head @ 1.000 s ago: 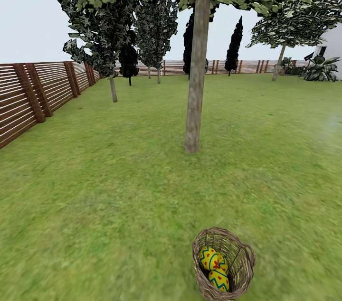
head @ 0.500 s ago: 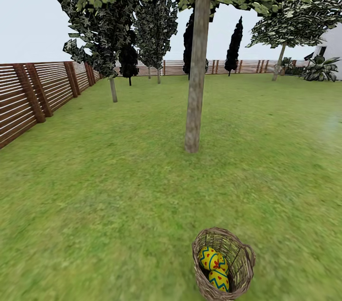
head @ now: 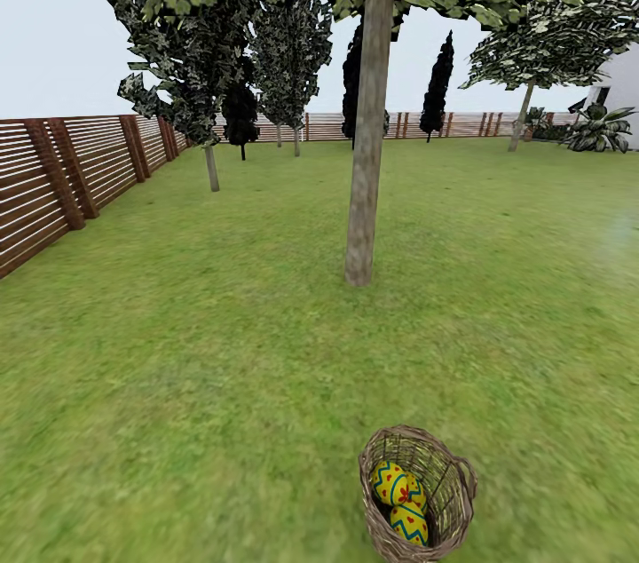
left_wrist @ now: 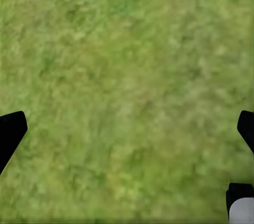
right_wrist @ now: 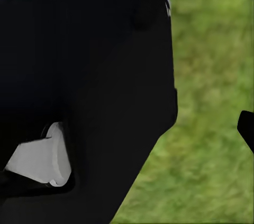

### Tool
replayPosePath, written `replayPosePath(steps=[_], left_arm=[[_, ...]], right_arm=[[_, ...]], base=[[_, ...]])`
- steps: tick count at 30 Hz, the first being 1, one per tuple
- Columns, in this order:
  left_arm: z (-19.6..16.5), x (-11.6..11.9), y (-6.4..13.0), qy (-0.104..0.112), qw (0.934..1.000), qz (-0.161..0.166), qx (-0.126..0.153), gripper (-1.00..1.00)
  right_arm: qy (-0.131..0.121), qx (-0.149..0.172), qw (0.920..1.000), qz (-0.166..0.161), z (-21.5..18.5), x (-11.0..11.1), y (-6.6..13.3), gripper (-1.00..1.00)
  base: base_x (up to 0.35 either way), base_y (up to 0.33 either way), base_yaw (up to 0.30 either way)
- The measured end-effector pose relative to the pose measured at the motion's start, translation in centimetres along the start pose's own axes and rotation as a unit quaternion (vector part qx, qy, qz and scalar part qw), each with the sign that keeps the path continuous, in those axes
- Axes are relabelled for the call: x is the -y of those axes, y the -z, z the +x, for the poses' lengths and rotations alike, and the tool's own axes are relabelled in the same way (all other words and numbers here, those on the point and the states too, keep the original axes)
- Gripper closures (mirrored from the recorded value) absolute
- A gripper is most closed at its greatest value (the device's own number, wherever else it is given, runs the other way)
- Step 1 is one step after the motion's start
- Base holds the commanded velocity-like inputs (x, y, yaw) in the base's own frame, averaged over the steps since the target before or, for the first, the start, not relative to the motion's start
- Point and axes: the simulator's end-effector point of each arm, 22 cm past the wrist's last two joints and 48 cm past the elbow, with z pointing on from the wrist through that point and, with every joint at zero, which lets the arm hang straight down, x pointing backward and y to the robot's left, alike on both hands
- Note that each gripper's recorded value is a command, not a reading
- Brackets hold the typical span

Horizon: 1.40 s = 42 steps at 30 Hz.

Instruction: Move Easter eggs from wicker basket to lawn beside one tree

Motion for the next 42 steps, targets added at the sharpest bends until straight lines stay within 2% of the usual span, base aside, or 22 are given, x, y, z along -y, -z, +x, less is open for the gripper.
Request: replayPosePath(steps=[7,11,16,20,28,36,38,39,42], left_arm=[[1.0,0.1,0.0,0.002,0.9999,0.0,-0.011,-1.0],[1.2,0.1,0.0,0.002,0.9999,0.0,-0.013,-1.0],[1.3,0.2,0.0,0.002,0.9999,0.0,-0.014,-1.0],[1.3,0.3,0.0,0.002,0.9999,0.001,-0.014,-1.0],[1.3,0.3,0.0,0.001,0.9999,0.001,-0.014,-1.0],[1.3,0.3,0.0,0.001,0.9999,0.001,-0.014,-1.0],[1.3,0.3,0.0,0.001,0.9999,0.001,-0.014,-1.0],[1.3,0.3,0.0,0.001,0.9999,0.001,-0.014,-1.0],[1.3,0.3,0.0,0.001,0.9999,0.001,-0.014,-1.0]], right_arm=[[-0.008,0.057,0.9984,0.001,-4.3,0.0,-0.1,-1.0],[-0.014,0.076,0.997,0.003,-5.8,0.1,0.0,-1.0],[-0.046,0.101,0.9938,0.011,-8.0,0.8,0.1,-1.0],[-0.072,0.124,0.9895,0.016,-10.1,1.6,0.4,-1.0],[-0.119,0.181,0.976,0.021,-15.3,2.1,1.4,-1.0],[-0.137,0.196,0.9707,0.026,-16.7,2.9,1.9,-1.0],[-0.15,0.199,0.9679,0.031,-16.8,3.5,2.0,-1.0],[-0.159,0.209,0.9644,0.035,-17.5,4.1,2.3,-1.0],[-0.164,0.238,0.9564,0.039,-19.1,5.3,3.5,-1.0]], base=[[0.0,0.0,0.0],[0.0,0.0,0.0],[0.0,0.0,0.0],[0.0,0.0,0.0],[0.0,0.0,0.0],[0.0,0.0,0.0],[0.0,0.0,0.0],[0.0,0.0,0.0],[0.0,0.0,0.0]])
